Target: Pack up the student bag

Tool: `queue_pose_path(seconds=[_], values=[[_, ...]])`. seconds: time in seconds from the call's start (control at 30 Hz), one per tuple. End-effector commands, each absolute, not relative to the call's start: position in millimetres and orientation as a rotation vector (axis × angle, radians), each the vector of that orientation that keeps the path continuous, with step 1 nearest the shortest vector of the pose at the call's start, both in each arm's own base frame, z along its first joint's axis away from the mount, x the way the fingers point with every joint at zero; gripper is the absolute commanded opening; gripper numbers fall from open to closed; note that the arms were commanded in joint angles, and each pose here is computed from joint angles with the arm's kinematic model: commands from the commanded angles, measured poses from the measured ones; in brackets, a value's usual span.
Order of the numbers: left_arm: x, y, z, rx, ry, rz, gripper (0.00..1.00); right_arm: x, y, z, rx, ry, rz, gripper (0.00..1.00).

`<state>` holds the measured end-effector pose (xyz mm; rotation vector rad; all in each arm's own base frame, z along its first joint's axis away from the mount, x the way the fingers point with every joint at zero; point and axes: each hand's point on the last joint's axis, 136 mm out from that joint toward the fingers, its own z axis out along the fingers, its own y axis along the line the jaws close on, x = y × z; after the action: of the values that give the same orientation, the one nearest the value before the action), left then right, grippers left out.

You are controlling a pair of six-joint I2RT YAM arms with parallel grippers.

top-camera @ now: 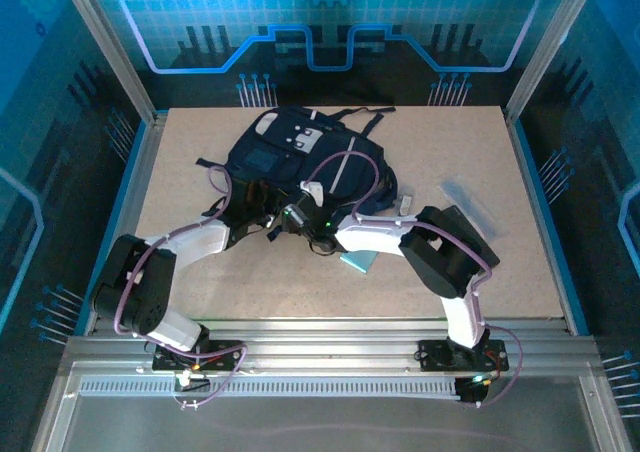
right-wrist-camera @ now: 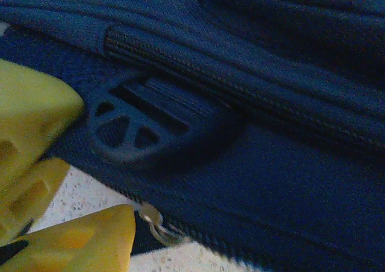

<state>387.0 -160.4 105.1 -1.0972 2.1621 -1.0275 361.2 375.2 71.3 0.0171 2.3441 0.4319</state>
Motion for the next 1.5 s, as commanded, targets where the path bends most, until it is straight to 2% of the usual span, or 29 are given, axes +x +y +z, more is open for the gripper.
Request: queue_pose_path(seconds=[0.0, 0.07, 0.13, 0.3, 0.53, 0.87, 1.17, 1.33, 1.37, 1.43, 1.47], values=[[385.1, -173.1, 133.2, -1.027, 2.111, -1.122, 0.0, 381.9, 390.3, 102.0, 0.026, 2.18, 0.48, 0.57], [385.2, -172.4, 132.4, -1.03, 2.11, -1.117, 0.0, 383.8, 392.4, 102.8, 0.023, 2.174, 0.493, 0.47], [385.7, -172.3, 131.6, -1.031, 2.111, -1.115, 0.0, 384.6, 392.1, 102.5, 0.016, 2.174, 0.507, 0.3], [391.3, -164.5, 127.2, -1.03, 2.11, -1.063, 0.0, 378.4, 385.2, 102.9, -0.011, 2.21, 0.582, 0.0], [414.7, -132.8, 115.3, -1.064, 2.061, -0.986, 0.0, 353.0, 366.2, 93.3, -0.123, 2.397, 0.772, 0.0], [439.2, -110.6, 123.6, -0.994, 2.063, -0.947, 0.0, 317.0, 311.3, 58.6, -0.325, 2.767, 0.76, 0.0], [459.5, -94.2, 126.2, -0.923, 2.109, -0.904, 0.0, 327.5, 264.1, 55.8, -0.387, 2.863, 0.725, 0.0], [489.8, -86.0, 126.0, -0.878, 2.122, -0.875, 0.0, 328.8, 284.6, 63.3, -0.449, 2.856, 0.89, 0.0], [493.1, -86.0, 126.6, -0.878, 2.129, -0.883, 0.06, 329.1, 291.7, 65.6, -0.454, 2.847, 0.935, 0.0], [492.3, -87.5, 126.8, -0.883, 2.155, -0.89, 0.48, 332.7, 313.9, 73.8, -0.478, 2.806, 1.034, 0.0], [488.5, -88.0, 126.5, -0.893, 2.171, -0.885, 0.6, 334.5, 323.3, 77.0, -0.494, 2.784, 1.064, 0.0]])
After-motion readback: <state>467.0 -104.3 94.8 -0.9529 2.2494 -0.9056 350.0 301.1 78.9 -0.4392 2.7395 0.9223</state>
